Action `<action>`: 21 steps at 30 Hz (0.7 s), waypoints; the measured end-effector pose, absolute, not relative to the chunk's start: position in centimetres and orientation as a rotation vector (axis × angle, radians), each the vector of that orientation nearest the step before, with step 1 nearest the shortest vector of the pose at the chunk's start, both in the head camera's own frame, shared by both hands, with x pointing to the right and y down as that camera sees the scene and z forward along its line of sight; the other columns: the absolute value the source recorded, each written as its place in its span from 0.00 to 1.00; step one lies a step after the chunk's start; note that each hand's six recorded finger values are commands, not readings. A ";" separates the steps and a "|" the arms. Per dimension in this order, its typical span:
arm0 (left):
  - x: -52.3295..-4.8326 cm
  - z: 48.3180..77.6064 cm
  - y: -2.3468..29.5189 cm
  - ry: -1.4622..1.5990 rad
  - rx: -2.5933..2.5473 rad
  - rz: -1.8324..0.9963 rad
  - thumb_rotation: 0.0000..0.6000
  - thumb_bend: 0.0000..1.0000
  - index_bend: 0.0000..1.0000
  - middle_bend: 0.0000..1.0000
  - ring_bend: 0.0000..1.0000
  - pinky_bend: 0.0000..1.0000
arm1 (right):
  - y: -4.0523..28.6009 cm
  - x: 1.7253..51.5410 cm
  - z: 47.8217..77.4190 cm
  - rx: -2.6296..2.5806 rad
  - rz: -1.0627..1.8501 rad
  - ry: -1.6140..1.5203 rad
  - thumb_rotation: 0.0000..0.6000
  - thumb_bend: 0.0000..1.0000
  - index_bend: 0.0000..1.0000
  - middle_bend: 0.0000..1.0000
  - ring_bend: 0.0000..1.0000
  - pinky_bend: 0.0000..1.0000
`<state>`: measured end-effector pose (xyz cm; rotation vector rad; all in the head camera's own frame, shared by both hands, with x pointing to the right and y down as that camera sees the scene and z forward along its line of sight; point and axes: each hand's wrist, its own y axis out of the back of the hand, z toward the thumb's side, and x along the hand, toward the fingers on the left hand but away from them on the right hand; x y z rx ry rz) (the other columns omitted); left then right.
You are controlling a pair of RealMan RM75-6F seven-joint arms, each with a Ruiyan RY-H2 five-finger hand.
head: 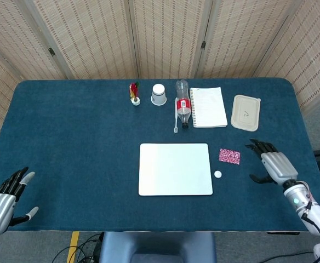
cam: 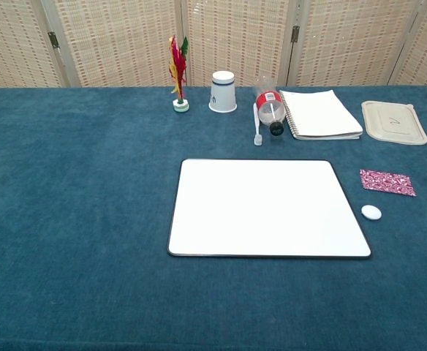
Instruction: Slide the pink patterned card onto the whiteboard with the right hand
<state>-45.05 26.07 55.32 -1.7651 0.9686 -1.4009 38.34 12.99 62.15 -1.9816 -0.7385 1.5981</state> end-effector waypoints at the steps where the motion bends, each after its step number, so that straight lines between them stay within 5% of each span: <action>1: -45.1 55.4 26.1 0.970 -1.773 -1.401 1.00 0.25 0.09 0.03 0.02 0.18 | 12.7 38.4 62.5 -1.975 1.614 -0.739 1.00 0.20 0.20 0.04 0.00 0.00; 21: -46.0 55.1 25.1 1.044 -1.895 -1.363 1.00 0.25 0.10 0.03 0.02 0.18 | 10.0 37.2 69.8 -1.877 1.864 -0.814 1.00 0.20 0.24 0.04 0.00 0.00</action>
